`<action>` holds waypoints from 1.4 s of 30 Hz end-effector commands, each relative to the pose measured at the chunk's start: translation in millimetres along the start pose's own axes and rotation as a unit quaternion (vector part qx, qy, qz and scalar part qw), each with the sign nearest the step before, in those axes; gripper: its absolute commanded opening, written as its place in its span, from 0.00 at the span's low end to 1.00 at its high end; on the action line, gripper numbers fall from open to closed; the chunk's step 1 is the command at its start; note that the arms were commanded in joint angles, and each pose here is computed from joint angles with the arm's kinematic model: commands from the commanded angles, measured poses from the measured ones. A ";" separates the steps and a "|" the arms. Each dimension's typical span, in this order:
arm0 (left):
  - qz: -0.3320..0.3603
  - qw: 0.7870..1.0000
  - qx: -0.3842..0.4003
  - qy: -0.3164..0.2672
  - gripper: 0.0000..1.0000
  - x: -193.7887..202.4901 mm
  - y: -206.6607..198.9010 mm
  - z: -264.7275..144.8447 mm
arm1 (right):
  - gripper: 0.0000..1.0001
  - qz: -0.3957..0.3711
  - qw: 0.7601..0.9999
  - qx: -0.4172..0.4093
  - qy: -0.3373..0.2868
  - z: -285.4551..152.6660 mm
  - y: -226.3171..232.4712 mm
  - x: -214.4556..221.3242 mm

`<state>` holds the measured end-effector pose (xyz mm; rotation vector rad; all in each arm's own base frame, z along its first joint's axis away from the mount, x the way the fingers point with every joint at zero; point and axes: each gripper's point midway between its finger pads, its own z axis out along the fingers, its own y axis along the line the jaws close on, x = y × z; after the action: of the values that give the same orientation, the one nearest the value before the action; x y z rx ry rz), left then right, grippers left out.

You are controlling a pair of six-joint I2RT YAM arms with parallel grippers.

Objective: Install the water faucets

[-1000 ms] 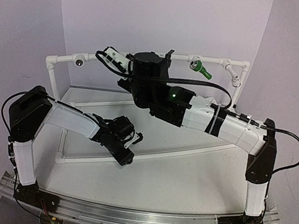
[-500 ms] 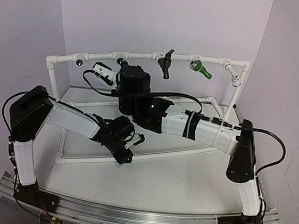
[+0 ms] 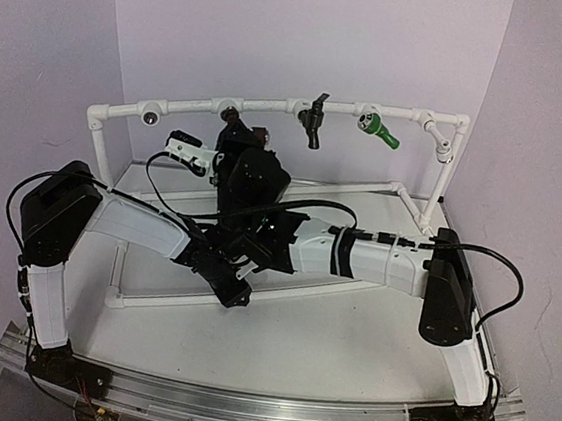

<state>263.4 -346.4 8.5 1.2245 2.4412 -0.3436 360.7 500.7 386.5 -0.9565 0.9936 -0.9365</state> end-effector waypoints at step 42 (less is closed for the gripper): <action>-0.055 0.998 0.008 0.040 0.00 29.8 -1.6 37.8 | 0.00 0.061 0.996 -0.045 0.039 22.7 -1.7 15.4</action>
<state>263.3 -347.1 8.8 1.2405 2.4302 -0.3450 374.2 512.9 371.9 -0.9830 1.1127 -0.8434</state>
